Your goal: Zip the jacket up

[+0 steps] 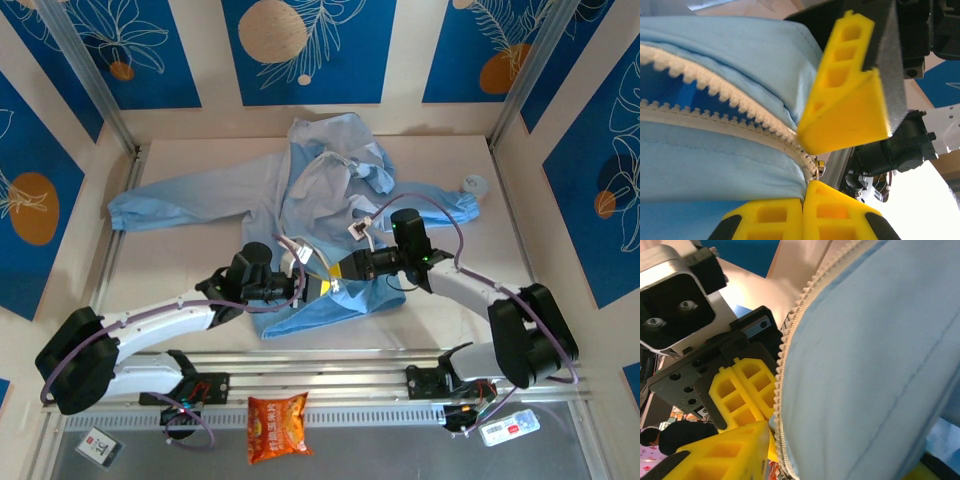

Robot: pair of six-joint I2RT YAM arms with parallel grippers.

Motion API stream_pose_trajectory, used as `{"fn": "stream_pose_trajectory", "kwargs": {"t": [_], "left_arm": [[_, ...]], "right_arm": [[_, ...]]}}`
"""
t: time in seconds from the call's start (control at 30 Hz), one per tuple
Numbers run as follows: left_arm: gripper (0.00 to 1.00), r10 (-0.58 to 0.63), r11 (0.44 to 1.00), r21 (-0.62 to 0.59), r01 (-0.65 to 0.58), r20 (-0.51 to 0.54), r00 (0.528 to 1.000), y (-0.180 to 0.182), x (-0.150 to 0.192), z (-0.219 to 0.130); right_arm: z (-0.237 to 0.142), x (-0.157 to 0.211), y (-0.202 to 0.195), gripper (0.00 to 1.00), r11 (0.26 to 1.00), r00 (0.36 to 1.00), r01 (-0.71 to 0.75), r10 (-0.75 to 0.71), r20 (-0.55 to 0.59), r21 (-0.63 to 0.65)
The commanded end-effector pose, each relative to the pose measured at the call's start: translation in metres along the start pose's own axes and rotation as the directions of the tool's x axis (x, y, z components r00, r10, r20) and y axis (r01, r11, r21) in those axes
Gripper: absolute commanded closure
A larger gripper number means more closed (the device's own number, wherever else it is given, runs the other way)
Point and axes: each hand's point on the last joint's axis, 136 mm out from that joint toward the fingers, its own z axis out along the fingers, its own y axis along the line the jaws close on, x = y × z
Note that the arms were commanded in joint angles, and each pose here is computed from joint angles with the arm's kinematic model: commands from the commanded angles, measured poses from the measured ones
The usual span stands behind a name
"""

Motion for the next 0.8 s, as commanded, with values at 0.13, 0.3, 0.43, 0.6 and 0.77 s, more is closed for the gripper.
{"fn": "stream_pose_trajectory", "kwargs": {"t": [0.13, 0.3, 0.43, 0.6, 0.77], "left_arm": [[1.00, 0.031, 0.999, 0.022, -0.031, 0.011, 0.999, -0.013, -0.012, -0.008], [1.00, -0.004, 1.000, -0.006, 0.005, 0.064, 0.998, -0.007, -0.015, -0.013], [1.00, -0.039, 0.999, -0.013, 0.040, 0.076, 0.996, -0.001, -0.012, -0.011], [1.00, -0.067, 0.997, -0.028, 0.069, 0.064, 0.996, 0.006, -0.008, -0.008], [1.00, -0.110, 0.992, -0.050, 0.115, 0.094, 0.990, 0.014, -0.009, -0.016]], "right_arm": [[0.009, -0.013, 0.006, 1.00, 1.000, 1.000, 0.016, -0.016, 0.026, -0.007], [0.003, -0.023, 0.005, 1.00, 0.997, 0.984, 0.027, -0.040, 0.175, 0.076], [0.003, -0.025, 0.008, 1.00, 0.994, 0.971, 0.038, -0.060, 0.230, 0.098], [0.004, -0.024, 0.005, 1.00, 0.995, 0.969, 0.020, -0.044, 0.241, 0.100], [0.001, -0.024, 0.003, 1.00, 0.993, 0.964, 0.009, -0.039, 0.262, 0.114]]}}
